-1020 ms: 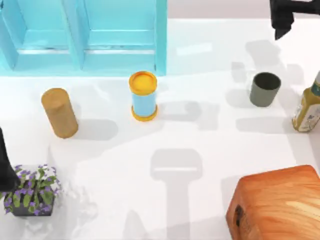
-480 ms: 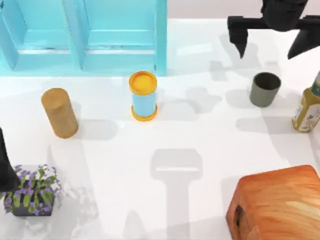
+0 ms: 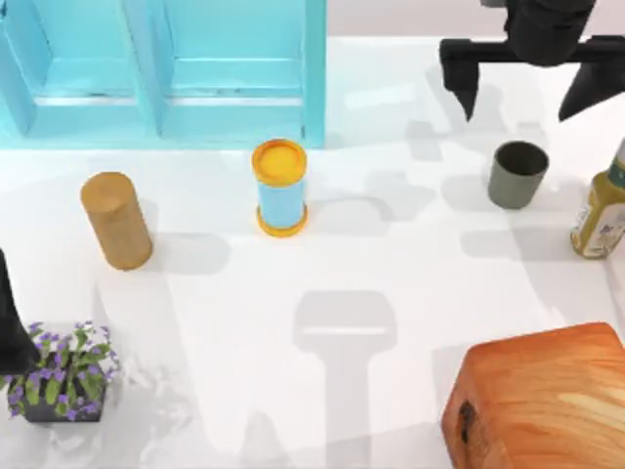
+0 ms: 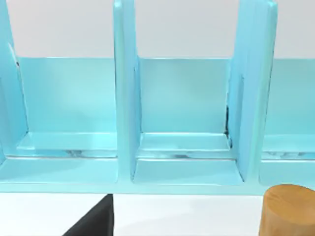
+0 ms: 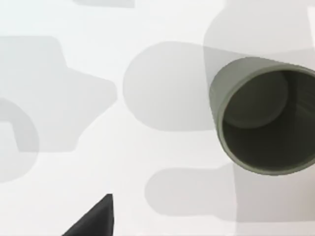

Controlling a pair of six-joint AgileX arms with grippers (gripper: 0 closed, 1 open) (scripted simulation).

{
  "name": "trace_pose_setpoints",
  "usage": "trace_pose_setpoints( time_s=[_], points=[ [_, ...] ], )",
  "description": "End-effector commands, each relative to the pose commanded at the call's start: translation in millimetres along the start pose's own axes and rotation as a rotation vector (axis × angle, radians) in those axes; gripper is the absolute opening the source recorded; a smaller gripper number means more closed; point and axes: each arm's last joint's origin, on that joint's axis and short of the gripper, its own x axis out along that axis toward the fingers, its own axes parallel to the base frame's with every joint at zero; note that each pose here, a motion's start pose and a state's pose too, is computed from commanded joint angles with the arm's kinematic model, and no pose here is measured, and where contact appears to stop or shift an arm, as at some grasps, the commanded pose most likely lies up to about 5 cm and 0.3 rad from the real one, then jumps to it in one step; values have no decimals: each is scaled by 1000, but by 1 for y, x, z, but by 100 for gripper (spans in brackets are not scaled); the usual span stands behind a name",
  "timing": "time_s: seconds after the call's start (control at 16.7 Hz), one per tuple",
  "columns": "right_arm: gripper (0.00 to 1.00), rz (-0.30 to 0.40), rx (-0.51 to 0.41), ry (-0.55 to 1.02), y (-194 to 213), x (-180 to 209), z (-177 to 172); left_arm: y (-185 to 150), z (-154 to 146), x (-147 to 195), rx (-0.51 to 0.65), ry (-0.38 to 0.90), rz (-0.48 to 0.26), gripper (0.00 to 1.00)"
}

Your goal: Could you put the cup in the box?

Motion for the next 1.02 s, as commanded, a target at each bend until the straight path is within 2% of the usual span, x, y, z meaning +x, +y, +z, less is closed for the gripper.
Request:
trace_pose_setpoints(
  time_s=[0.18, 0.54, 0.9, 1.02],
  points=[
    [100, -1, -4, 0, 2, 18, 2, 0, 0, 0, 0, 0, 0, 100],
    [100, 0, -4, -2, 2, 89, 1, 0, 0, 0, 0, 0, 0, 100],
    [100, -1, -4, 0, 2, 99, -1, 0, 0, 0, 0, 0, 0, 100],
    [85, -1, -4, 0, 2, 99, -1, 0, 0, 0, 0, 0, 0, 100]
  ],
)
